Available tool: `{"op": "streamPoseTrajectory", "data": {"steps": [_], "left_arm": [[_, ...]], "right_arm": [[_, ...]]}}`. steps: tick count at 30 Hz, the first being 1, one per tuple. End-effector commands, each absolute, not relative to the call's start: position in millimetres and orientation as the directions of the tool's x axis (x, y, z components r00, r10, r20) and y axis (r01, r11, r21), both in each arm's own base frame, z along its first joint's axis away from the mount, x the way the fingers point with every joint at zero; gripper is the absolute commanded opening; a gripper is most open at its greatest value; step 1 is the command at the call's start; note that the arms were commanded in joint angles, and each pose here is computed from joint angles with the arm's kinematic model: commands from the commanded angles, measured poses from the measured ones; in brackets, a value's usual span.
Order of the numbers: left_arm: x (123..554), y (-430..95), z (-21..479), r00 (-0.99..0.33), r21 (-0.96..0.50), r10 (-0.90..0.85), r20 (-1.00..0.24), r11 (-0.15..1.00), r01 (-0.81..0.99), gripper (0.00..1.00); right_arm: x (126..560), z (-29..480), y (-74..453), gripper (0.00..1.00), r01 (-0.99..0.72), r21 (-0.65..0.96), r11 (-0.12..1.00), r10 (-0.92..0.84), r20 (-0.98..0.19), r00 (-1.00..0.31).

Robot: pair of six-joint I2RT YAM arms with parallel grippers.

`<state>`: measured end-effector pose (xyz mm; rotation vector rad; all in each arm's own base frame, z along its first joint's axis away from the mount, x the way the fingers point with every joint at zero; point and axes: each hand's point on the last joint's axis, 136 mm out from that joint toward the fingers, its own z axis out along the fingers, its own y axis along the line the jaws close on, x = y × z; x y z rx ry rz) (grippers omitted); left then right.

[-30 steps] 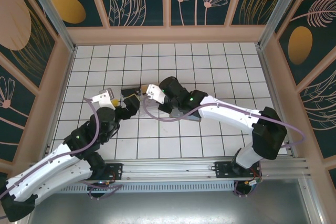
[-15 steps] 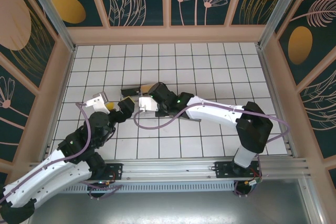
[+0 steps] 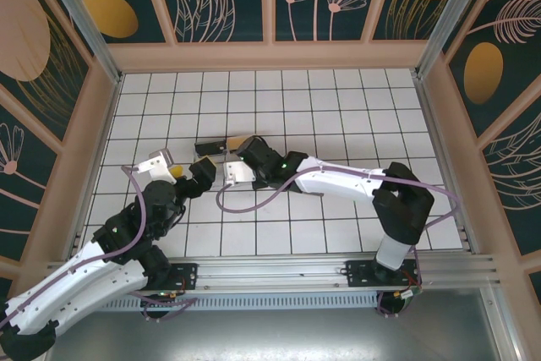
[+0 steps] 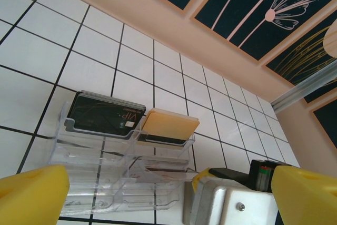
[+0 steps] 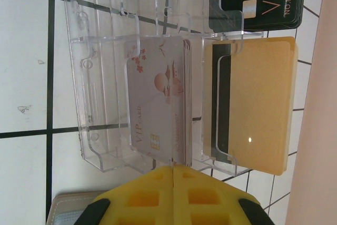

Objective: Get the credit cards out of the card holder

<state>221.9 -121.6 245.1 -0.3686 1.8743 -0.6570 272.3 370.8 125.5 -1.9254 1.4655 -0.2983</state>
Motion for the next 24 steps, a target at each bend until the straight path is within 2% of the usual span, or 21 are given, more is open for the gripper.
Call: {"op": "streamPoseTrajectory", "data": {"steps": [1, 20, 24], "left_arm": [[221.5, -115.4, 240.7, -0.379, -0.587, -0.536, -0.755, 0.809, 0.026, 0.99], [220.6, -109.8, 237.8, -0.369, -0.579, -0.536, -0.759, 0.815, 0.008, 0.99], [220.7, -110.2, 238.1, -0.369, -0.579, -0.535, -0.76, 0.815, 0.011, 0.99]], "right_arm": [[272.7, 117.6, 373.4, 0.0, -0.751, -0.643, -0.152, -0.917, -0.192, 0.35], [285.4, 105.8, 390.3, 0.0, -0.778, -0.618, -0.114, -0.923, -0.223, 0.313], [287.0, 107.0, 389.8, 0.24, -0.78, -0.619, -0.096, -0.926, -0.232, 0.298]]}}
